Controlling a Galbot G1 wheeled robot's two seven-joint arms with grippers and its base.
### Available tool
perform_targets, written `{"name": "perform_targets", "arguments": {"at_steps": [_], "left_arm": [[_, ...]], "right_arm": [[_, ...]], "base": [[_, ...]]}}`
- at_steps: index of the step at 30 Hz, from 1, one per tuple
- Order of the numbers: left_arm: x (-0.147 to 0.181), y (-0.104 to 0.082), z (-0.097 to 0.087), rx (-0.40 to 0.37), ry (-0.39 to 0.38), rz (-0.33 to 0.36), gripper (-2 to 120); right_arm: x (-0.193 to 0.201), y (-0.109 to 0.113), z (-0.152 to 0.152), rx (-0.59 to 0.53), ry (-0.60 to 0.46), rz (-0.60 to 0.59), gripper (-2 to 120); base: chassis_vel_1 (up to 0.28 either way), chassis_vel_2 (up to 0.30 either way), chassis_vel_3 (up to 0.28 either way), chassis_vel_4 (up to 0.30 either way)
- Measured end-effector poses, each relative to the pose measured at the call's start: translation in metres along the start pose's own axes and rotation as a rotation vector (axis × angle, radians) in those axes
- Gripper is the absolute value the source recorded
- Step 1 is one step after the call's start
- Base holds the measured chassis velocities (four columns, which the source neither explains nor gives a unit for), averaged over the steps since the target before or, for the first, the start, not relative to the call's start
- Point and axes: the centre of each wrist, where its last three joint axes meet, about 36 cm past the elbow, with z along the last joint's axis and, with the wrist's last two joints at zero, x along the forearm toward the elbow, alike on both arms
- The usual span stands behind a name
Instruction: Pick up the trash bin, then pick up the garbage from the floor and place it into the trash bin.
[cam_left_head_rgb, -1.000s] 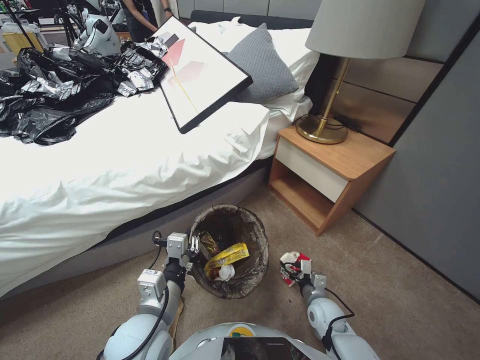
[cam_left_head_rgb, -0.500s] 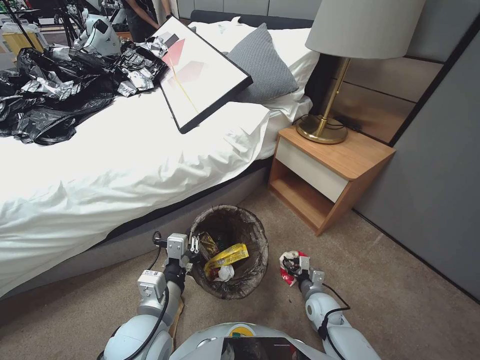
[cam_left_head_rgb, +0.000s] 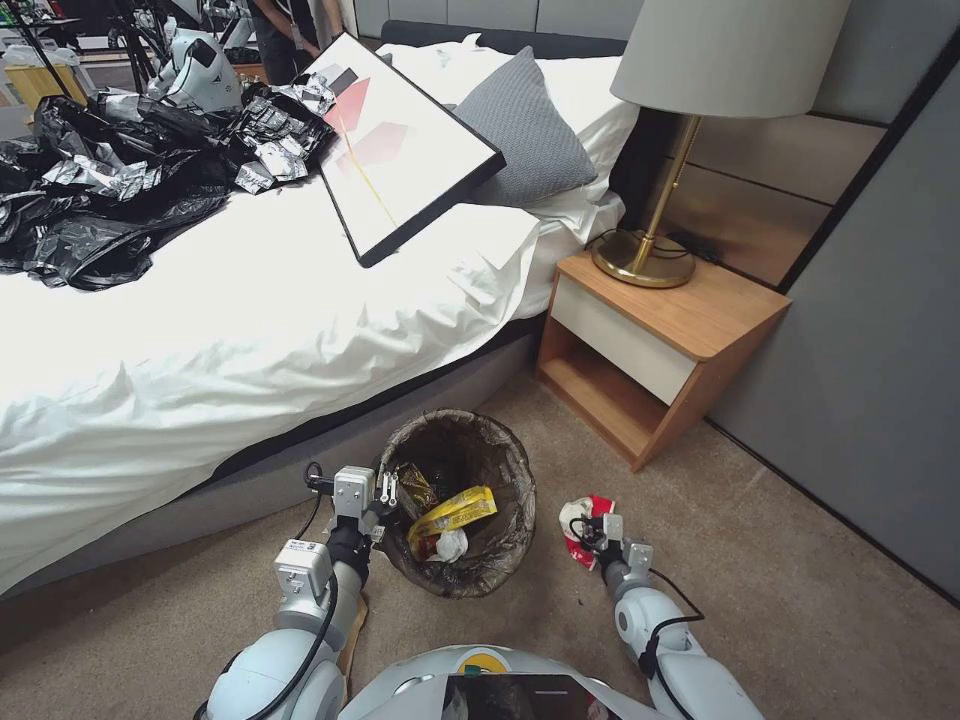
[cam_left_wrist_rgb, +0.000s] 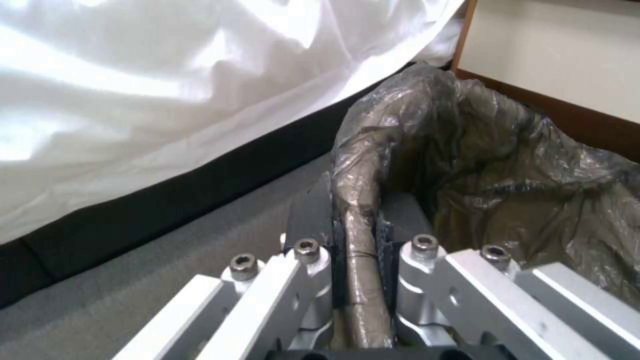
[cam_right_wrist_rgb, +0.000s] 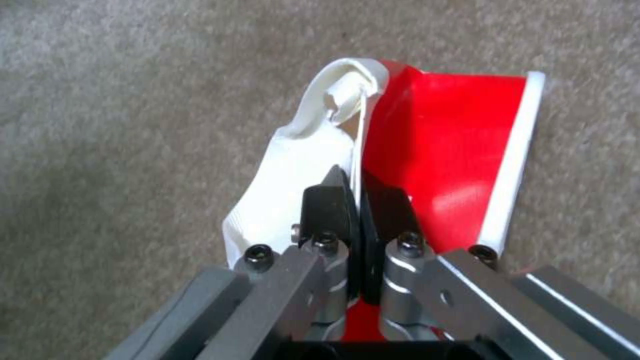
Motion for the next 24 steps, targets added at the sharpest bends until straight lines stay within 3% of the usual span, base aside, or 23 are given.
{"name": "perform_targets", "arguments": {"at_steps": [16,19,20,22,23,24], "left_arm": [[0.0,0.0,-0.001,0.001,-0.003,-0.001,7],[-0.001,0.0,0.0,0.002,-0.002,-0.002,7],[-0.001,0.0,0.0,0.002,-0.002,-0.002,7],[-0.002,0.0,0.001,0.002,0.001,-0.002,7],[-0.002,0.0,0.001,0.002,0.001,-0.002,7],[-0.002,0.0,0.001,0.003,0.003,-0.002,7]], "right_arm": [[0.0,0.001,-0.009,0.013,-0.05,0.003,0],[0.013,0.006,-0.026,0.008,-0.194,-0.03,0],[0.013,0.006,-0.026,0.008,-0.194,-0.03,0],[0.027,0.013,-0.049,0.016,-0.44,-0.132,0],[0.027,0.013,-0.049,0.016,-0.44,-0.132,0],[0.037,0.019,-0.066,0.011,-0.532,-0.196,0]], "base": [[0.0,0.0,0.0,0.0],[0.0,0.0,0.0,0.0],[0.0,0.0,0.0,0.0],[0.0,0.0,0.0,0.0],[0.0,0.0,0.0,0.0],[0.0,0.0,0.0,0.0]]}}
